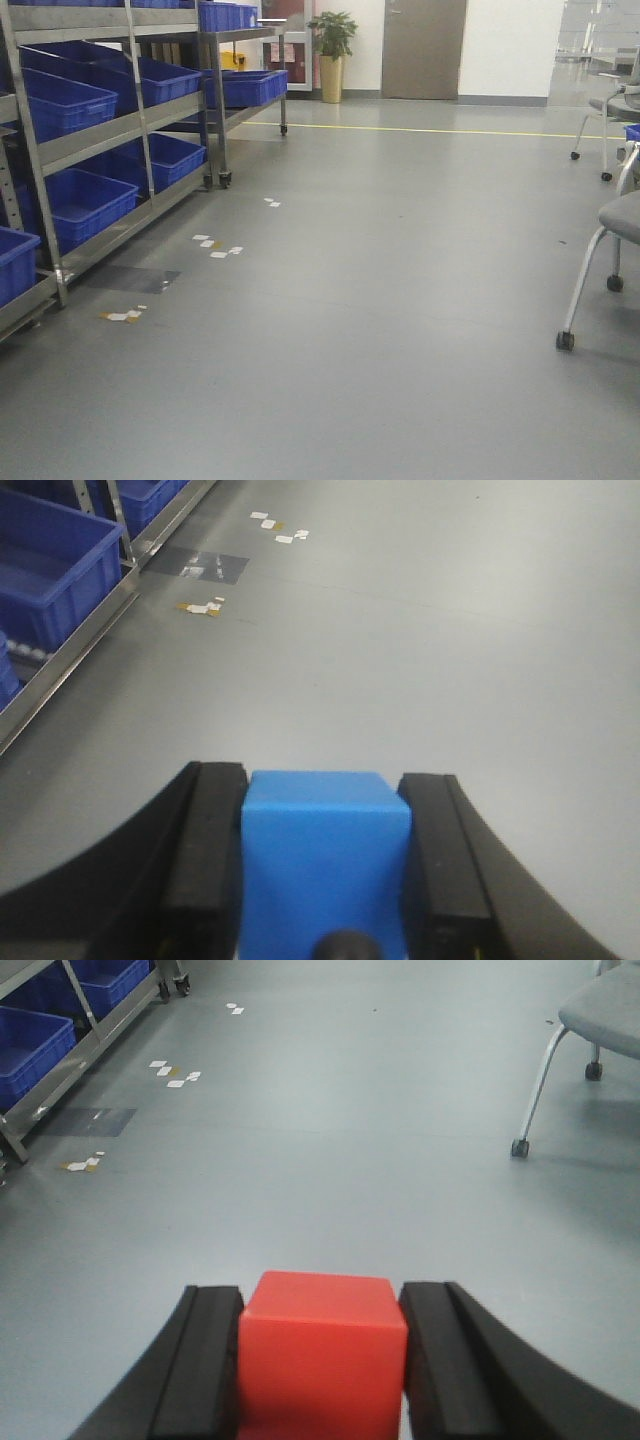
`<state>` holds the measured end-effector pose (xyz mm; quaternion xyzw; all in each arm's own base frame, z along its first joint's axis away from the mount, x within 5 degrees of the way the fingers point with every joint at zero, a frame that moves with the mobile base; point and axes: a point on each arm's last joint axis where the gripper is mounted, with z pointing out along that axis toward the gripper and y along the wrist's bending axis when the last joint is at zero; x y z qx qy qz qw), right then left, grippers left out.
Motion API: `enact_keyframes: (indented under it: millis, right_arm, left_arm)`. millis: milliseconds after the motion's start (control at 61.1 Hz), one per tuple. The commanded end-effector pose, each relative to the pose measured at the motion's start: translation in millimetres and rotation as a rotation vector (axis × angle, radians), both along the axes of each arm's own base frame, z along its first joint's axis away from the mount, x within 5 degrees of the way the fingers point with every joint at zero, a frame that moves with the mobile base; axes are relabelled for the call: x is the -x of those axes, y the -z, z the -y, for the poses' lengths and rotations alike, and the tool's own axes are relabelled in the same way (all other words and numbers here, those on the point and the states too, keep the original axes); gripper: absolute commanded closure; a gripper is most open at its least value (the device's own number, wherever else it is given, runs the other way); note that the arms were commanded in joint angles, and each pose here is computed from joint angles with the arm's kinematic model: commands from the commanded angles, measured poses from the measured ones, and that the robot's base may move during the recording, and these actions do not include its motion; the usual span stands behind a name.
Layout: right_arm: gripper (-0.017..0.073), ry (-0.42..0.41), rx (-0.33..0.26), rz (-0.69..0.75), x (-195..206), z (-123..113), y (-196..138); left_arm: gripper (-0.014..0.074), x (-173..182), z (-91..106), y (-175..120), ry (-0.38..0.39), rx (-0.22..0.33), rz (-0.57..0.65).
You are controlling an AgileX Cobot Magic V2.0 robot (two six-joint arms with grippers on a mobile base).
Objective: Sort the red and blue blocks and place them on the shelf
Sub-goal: 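Drive the base forward along the shelves holding both cubes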
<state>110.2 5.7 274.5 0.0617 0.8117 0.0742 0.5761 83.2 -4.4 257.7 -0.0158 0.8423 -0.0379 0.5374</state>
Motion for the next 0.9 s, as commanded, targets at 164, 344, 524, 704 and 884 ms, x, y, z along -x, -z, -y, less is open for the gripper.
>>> enact_keyframes:
  millis: [164,344,524,704,884]
  right_arm:
    - [0.0503,0.004,0.009,0.12,-2.7,0.6,-17.6]
    - [0.0503,0.004,0.009,0.12,-2.7,0.6,-17.6]
    - [0.0503,0.004,0.009,0.12,-2.7,0.6,-17.6]
    - [0.0503,0.004,0.009,0.12,-2.7,0.6,-17.6]
    - [0.0503,0.004,0.009,0.12,-2.7,0.6,-17.6]
  left_arm:
    - [0.047,-3.3,1.5,-15.5,0.012,0.015,0.1]
    - [0.047,-3.3,1.5,-15.5,0.012,0.015,0.1]
    - [0.047,-3.3,1.5,-15.5,0.012,0.015,0.1]
    - [0.047,-3.3,1.5,-15.5,0.012,0.015,0.1]
    - [0.047,-3.3,1.5,-15.5,0.012,0.015,0.1]
